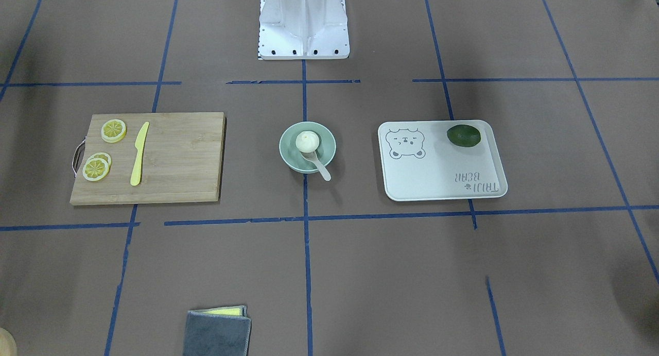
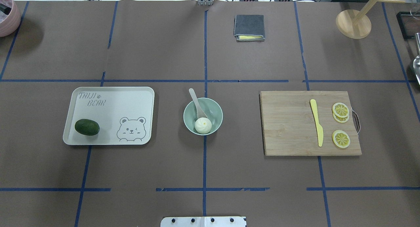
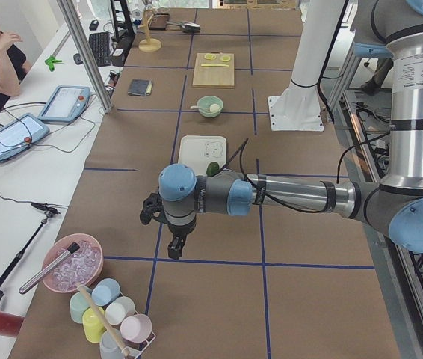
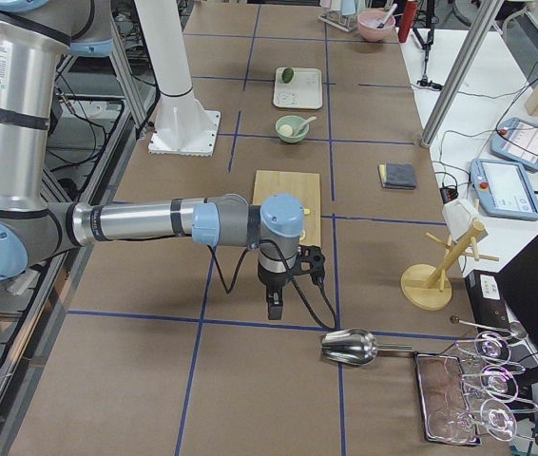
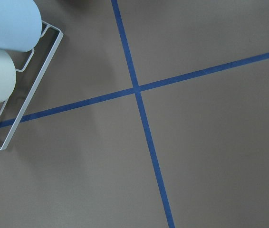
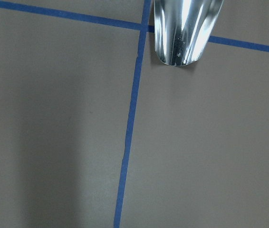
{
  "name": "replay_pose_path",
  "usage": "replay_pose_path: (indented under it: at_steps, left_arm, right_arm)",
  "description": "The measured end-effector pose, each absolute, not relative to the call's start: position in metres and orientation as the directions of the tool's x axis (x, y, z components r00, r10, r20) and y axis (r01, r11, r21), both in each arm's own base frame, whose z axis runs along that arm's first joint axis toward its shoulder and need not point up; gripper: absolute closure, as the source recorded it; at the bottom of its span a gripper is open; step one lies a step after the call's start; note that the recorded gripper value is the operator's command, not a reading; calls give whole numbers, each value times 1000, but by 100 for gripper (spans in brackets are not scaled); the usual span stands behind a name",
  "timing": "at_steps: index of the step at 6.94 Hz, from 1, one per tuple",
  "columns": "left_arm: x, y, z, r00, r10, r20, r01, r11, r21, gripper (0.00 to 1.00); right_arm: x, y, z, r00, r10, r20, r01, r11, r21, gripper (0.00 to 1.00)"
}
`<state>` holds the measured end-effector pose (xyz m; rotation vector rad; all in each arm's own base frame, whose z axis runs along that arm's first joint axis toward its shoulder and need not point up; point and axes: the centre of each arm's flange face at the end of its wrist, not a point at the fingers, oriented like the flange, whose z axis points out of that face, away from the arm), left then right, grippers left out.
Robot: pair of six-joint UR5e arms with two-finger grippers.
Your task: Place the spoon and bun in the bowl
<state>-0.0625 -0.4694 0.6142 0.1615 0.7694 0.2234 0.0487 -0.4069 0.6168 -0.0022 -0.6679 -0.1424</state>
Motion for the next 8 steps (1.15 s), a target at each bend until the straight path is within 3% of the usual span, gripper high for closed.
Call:
replay_pose_path:
  at_steps: [8]
  left_arm:
    - [-63,-468,616,697,259,-668,-144,964,224,0]
  right_arm:
    - [49,-403,626,766,-128,629,140,990,32,0]
